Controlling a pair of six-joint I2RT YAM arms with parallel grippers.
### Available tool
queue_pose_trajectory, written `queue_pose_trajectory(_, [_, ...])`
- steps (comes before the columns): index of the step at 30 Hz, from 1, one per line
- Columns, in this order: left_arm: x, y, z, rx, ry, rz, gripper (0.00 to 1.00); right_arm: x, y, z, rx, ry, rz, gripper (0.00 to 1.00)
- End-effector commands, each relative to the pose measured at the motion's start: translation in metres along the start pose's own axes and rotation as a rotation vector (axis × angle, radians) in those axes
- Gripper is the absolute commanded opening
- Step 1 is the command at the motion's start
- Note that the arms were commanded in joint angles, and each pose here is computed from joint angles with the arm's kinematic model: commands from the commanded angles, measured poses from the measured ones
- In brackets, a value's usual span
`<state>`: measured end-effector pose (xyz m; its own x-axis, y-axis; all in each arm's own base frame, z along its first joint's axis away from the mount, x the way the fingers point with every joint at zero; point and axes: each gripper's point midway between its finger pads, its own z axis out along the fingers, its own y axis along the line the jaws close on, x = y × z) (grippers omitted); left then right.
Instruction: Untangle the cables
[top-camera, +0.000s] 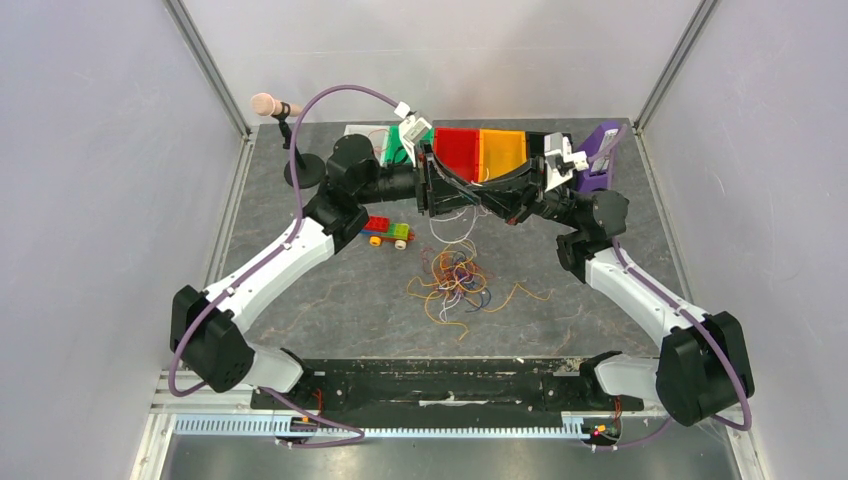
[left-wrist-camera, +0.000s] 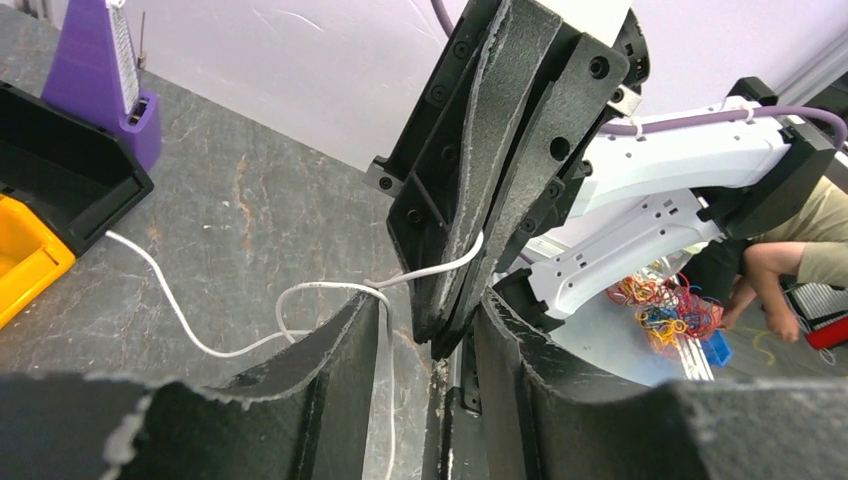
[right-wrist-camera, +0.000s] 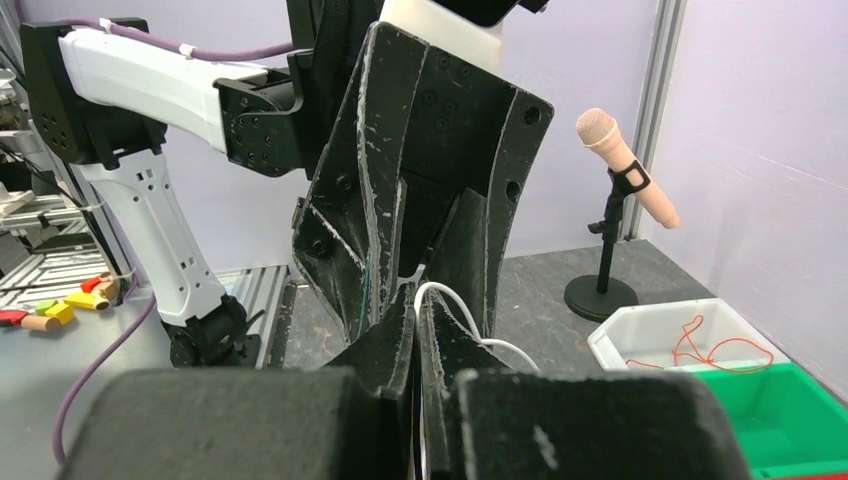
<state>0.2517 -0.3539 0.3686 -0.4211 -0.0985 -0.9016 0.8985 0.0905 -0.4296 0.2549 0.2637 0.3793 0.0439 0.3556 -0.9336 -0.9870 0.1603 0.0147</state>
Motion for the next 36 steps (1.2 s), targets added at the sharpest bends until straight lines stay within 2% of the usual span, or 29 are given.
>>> queue_pose_trajectory(1, [-0.008, 0.009, -0.003, -0.075, -0.052, 0.061, 0.47, -0.027, 0.014, 0.004, -0.047, -0.067, -0.018, 0.0])
queue_pose_trajectory(6, [-0.007, 0.016, -0.01, -0.128, -0.059, 0.121, 0.52, -0.031, 0.022, 0.004, -0.07, -0.081, 0.013, 0.0])
queue_pose_trajectory(15, [-0.008, 0.023, -0.011, -0.163, -0.059, 0.155, 0.51, -0.034, 0.024, 0.006, -0.087, -0.095, 0.074, 0.0])
queue_pose_trajectory(20, [-0.016, 0.033, -0.012, -0.223, -0.084, 0.175, 0.24, -0.034, 0.026, 0.007, -0.098, -0.097, 0.096, 0.0])
queue_pose_trajectory(22, [-0.016, 0.034, -0.013, -0.232, -0.078, 0.174, 0.23, -0.035, 0.027, 0.007, -0.104, -0.096, 0.097, 0.0])
queue_pose_trajectory(23, [-0.016, 0.033, -0.013, -0.231, -0.076, 0.175, 0.18, -0.036, 0.027, 0.007, -0.104, -0.097, 0.1, 0.0])
queue_pose_trajectory(25, [-0.015, 0.034, -0.014, -0.235, -0.07, 0.177, 0.03, -0.036, 0.026, 0.007, -0.103, -0.097, 0.105, 0.0])
queue_pose_trajectory(26, [-0.014, 0.034, -0.015, -0.241, -0.068, 0.179, 0.02, -0.036, 0.024, 0.006, -0.097, -0.096, 0.11, 0.0])
queue_pose_trajectory(33, [-0.015, 0.036, -0.027, -0.254, -0.072, 0.212, 0.02, -0.055, 0.014, -0.001, -0.085, -0.128, 0.156, 0.0])
queue_pose_trajectory(34, [-0.014, 0.031, -0.025, -0.225, -0.067, 0.219, 0.05, -0.057, 0.016, 0.0, -0.094, -0.133, 0.17, 0.0])
queue_pose_trajectory(35, [-0.014, 0.026, -0.024, -0.194, -0.069, 0.224, 0.15, -0.061, 0.018, 0.0, -0.101, -0.145, 0.175, 0.0])
queue_pose_trajectory(36, [-0.014, 0.021, -0.022, -0.16, -0.069, 0.218, 0.29, -0.061, 0.019, 0.001, -0.106, -0.15, 0.189, 0.0])
